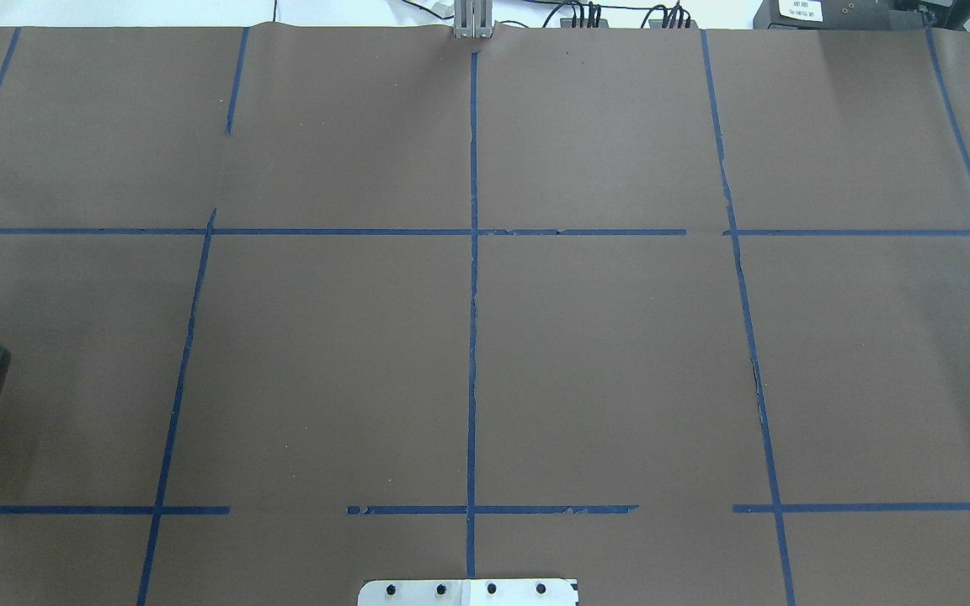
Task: Place cup on laptop
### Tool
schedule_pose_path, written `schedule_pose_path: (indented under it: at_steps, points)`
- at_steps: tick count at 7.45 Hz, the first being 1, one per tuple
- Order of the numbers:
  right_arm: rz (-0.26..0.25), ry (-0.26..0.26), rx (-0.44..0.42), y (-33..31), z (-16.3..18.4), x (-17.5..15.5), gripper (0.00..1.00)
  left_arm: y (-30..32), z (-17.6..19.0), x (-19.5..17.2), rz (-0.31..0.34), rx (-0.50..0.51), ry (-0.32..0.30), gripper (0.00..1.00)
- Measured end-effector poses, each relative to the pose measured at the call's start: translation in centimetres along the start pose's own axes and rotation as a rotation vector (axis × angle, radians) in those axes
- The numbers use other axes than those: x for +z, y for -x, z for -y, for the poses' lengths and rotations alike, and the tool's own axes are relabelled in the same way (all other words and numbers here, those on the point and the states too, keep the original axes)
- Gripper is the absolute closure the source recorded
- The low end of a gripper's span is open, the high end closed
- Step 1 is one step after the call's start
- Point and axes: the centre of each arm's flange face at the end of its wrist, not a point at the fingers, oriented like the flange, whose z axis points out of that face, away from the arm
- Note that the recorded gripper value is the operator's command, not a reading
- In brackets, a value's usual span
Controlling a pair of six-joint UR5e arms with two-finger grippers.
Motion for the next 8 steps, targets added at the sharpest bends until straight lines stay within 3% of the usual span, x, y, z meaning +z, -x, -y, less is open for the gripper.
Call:
schedule_pose_path:
  at_steps: [5,6,7,8]
  points:
    - [0.000,0.000,0.000,0.00,0.00,0.00,0.00,-0.40,0.47,-0.07,-0.006,0.011,-0.006,1.00]
    - [0.000,0.000,0.000,0.00,-0.01,0.01,0.00,-0.42,0.50,-0.07,-0.006,0.011,-0.006,0.68]
    - [0.000,0.000,0.000,-0.01,-0.02,0.01,0.00,-0.41,0.51,-0.06,-0.006,0.012,-0.006,0.26]
    - [0.000,0.000,0.000,-0.01,-0.02,0.02,0.00,-0.40,0.51,-0.06,-0.005,0.012,-0.007,0.00]
